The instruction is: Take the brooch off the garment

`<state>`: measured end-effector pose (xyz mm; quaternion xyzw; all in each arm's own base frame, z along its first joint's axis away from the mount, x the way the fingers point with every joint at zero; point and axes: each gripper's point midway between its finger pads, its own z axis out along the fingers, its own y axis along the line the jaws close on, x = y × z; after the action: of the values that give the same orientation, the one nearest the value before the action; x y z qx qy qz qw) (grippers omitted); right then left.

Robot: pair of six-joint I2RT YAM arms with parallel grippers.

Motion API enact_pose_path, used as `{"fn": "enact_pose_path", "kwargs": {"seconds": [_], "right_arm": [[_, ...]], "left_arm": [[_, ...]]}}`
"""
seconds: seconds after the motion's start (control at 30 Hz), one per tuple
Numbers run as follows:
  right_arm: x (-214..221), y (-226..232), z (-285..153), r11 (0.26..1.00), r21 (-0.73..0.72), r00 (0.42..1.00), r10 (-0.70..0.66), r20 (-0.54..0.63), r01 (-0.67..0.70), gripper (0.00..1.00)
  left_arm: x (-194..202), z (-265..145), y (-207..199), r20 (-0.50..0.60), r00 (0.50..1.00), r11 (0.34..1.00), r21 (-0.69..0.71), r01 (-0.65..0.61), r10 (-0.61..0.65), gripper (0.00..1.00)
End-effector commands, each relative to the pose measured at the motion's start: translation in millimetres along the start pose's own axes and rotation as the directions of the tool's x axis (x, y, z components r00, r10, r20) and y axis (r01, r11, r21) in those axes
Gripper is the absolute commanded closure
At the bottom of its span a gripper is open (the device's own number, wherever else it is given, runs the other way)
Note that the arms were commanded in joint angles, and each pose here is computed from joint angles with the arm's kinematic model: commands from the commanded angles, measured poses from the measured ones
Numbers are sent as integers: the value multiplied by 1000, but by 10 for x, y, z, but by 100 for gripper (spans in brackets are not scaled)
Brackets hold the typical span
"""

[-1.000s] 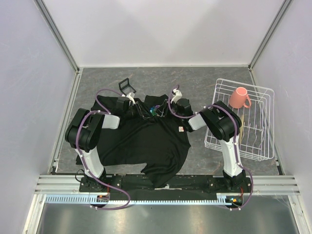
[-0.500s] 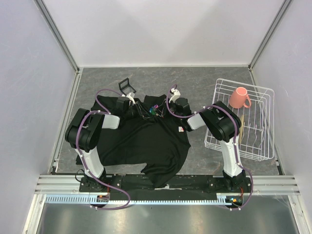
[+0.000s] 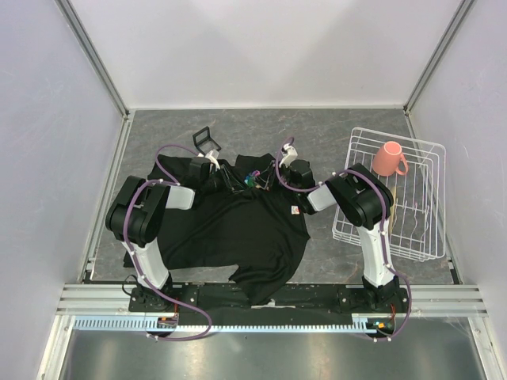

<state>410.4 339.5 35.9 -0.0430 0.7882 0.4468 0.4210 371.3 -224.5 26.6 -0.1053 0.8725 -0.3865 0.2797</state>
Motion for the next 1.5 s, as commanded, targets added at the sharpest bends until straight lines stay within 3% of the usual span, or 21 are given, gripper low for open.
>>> {"fn": "enact_pose_path", "kwargs": {"seconds": [0.0, 0.27, 0.6, 0.93, 1.1, 1.2, 1.23, 1.27, 1.47], "right_arm": [[2, 13, -8, 999, -33, 1000, 11, 11, -11, 70], [-6, -3, -29, 999, -39, 999, 31, 23, -31, 65], [-57, 4, -51, 996, -67, 997, 62, 45, -59, 67], [-34, -20, -45, 995, -74, 997, 73, 39, -70, 100], [-36, 18, -46, 994, -95, 997, 67, 42, -62, 100], [-49, 47, -54, 991, -116, 997, 67, 51, -60, 100], [-45, 64, -58, 990, -125, 996, 68, 53, -61, 100], [-38, 64, -60, 990, -127, 996, 72, 52, -65, 100], [-78, 137, -106, 982, -174, 993, 91, 79, -76, 100]], "left_arm": [[-96, 2, -78, 33, 999, 999, 31, -17, 16, 71], [-87, 3, -78, 29, 999, 999, 33, -18, 17, 71], [-87, 8, -81, 28, 999, 999, 36, -19, 18, 72], [-83, -3, -101, 28, 999, 999, 42, -23, 22, 72], [-165, -62, -334, 30, 999, 993, 113, -36, 33, 72], [-213, -52, -467, 26, 1000, 985, 169, -19, 15, 60], [-212, -34, -491, 20, 1000, 983, 182, -13, 9, 50], [-221, -17, -508, 15, 1000, 981, 193, -6, 4, 46], [-170, 94, -412, 0, 999, 982, 188, 35, -36, 48]]}}
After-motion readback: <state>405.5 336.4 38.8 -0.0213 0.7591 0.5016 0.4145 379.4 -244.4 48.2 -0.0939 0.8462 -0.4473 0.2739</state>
